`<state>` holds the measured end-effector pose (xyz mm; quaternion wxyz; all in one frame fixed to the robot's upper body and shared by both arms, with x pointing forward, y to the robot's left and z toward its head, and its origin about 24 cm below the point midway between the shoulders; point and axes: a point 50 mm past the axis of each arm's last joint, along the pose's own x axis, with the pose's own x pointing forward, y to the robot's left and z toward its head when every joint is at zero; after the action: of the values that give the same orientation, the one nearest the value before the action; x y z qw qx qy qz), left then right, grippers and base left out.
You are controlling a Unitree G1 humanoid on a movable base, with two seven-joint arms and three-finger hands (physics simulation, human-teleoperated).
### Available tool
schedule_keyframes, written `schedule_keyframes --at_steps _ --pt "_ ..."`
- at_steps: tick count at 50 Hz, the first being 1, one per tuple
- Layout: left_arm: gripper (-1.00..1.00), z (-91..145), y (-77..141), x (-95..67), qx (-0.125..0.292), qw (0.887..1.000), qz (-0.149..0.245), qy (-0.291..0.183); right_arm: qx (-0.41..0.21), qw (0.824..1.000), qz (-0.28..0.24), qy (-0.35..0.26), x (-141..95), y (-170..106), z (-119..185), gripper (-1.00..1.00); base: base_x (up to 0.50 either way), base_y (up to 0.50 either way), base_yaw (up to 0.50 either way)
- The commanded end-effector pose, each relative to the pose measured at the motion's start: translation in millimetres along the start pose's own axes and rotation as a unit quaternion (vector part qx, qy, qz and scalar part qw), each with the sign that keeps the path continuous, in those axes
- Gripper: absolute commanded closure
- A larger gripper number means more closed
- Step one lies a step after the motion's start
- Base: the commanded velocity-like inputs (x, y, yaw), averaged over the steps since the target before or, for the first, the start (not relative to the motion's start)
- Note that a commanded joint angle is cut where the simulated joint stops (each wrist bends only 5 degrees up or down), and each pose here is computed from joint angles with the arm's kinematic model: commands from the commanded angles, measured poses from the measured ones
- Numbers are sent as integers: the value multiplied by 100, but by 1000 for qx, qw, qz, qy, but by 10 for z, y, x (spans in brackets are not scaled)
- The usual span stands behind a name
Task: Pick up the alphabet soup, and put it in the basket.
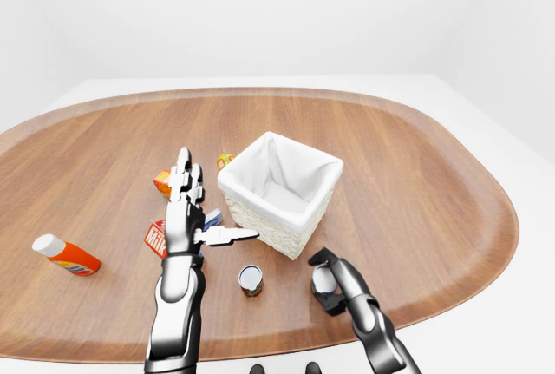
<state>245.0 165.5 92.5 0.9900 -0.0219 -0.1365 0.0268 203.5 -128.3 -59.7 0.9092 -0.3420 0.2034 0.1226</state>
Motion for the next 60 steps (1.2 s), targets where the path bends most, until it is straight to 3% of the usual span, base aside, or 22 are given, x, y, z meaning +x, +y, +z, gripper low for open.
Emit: schedule_keyframes --at_steps 1,24,36,60 --pt "-100 -10 1 -1 0 1000 0 2 -19 1000 -2 -2 2 -8 7 100 0 0 0" --pt "-100 9 1 -1 0 1000 1 -2 -18 1000 -6 -6 -7 -29 30 100 0 0 0" --pt "-100 22 2 4 0 1000 2 -5 -4 999 -31 -26 -51 -177 158 100 0 0 0" --pt "-100 -3 8 3 1 1000 2 1 12 988 -74 -132 -364 -568 574 100 0 0 0"
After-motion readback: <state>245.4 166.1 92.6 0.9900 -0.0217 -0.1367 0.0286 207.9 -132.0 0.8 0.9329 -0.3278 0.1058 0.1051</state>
